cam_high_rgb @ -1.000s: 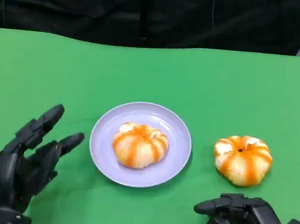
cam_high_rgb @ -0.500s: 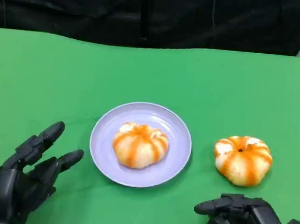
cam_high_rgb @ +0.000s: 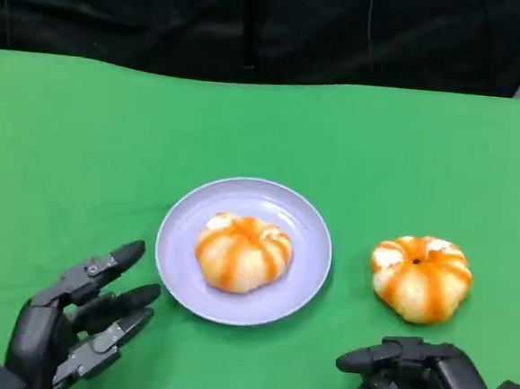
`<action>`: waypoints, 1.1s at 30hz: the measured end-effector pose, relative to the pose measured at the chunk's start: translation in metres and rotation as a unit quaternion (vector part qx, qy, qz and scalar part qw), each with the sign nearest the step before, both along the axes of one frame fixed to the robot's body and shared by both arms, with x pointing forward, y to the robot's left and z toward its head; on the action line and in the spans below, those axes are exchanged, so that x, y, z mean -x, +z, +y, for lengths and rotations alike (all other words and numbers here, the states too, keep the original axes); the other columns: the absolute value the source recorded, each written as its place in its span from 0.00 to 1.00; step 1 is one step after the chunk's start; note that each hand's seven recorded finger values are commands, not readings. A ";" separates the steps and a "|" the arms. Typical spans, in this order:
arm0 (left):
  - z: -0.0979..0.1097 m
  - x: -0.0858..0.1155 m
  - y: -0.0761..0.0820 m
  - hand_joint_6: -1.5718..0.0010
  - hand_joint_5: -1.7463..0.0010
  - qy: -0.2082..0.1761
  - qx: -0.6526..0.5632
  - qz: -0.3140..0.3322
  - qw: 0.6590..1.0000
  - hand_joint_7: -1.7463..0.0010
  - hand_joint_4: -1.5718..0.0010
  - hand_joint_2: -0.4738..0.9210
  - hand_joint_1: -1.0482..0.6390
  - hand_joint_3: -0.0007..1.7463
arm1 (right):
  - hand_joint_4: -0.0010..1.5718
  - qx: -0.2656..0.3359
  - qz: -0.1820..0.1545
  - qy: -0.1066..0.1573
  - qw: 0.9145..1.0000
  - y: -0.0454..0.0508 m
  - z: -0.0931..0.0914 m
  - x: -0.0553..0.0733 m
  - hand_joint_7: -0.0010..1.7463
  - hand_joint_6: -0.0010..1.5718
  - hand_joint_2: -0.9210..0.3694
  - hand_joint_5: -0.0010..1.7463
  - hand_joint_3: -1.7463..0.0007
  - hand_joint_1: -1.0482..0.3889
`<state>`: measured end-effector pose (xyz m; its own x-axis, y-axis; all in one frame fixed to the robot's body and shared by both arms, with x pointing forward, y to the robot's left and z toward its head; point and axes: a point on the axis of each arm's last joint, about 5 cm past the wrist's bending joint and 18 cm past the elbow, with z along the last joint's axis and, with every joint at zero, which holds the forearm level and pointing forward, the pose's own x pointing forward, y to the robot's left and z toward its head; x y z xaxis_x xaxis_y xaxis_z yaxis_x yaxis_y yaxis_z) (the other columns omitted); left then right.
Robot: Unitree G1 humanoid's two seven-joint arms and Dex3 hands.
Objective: Grasp the bread from the table and place it into the plate.
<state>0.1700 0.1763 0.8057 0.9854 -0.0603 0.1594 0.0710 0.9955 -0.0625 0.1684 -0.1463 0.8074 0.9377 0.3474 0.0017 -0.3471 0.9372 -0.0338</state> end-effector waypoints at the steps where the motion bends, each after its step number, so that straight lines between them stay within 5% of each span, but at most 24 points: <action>1: 0.000 0.000 0.000 0.37 0.96 0.000 -0.008 -0.001 1.000 0.94 0.35 1.00 0.67 0.12 | 0.52 0.000 0.000 0.000 1.000 0.0000 0.000 0.000 0.14 0.72 0.00 0.68 0.77 0.69; 5: 0.000 0.000 0.000 0.23 0.90 0.002 -0.027 -0.001 1.000 0.90 0.27 1.00 0.68 0.19 | 0.51 0.001 -0.001 0.000 1.000 0.0000 0.000 0.000 0.14 0.72 0.00 0.67 0.78 0.69; 6: 0.001 0.000 0.000 0.21 0.84 0.000 -0.031 -0.001 1.000 0.91 0.29 1.00 0.69 0.21 | 0.51 0.001 0.000 0.000 1.000 0.0000 0.000 0.000 0.14 0.72 0.00 0.67 0.78 0.69; 7: 0.001 0.000 0.000 0.18 0.68 -0.001 -0.033 -0.002 0.999 0.88 0.33 0.98 0.69 0.26 | 0.51 0.001 0.000 0.000 1.000 0.0000 0.000 0.000 0.14 0.72 0.00 0.67 0.78 0.69; 9: 0.002 0.001 0.000 0.24 0.45 -0.003 -0.038 -0.001 0.999 0.65 0.39 0.91 0.70 0.41 | 0.51 0.000 0.000 0.001 1.000 0.0000 -0.001 0.000 0.13 0.72 0.00 0.67 0.78 0.69; 13: 0.002 0.001 0.000 0.36 0.25 0.002 -0.031 0.000 1.000 0.34 0.44 0.81 0.68 0.54 | 0.51 0.001 0.000 0.001 1.000 -0.0001 -0.001 0.000 0.13 0.72 0.00 0.67 0.78 0.69; 24: 0.004 0.001 0.000 0.41 0.12 0.004 -0.027 0.001 1.000 0.20 0.44 0.74 0.65 0.61 | 0.51 0.001 0.000 0.001 1.000 -0.0001 -0.001 0.000 0.13 0.72 0.00 0.66 0.78 0.68; 33: 0.006 0.009 -0.004 0.43 0.09 0.003 -0.029 0.014 0.999 0.19 0.46 0.72 0.66 0.66 | 0.51 0.006 -0.004 -0.003 1.000 0.0000 -0.003 0.000 0.13 0.73 0.00 0.66 0.79 0.65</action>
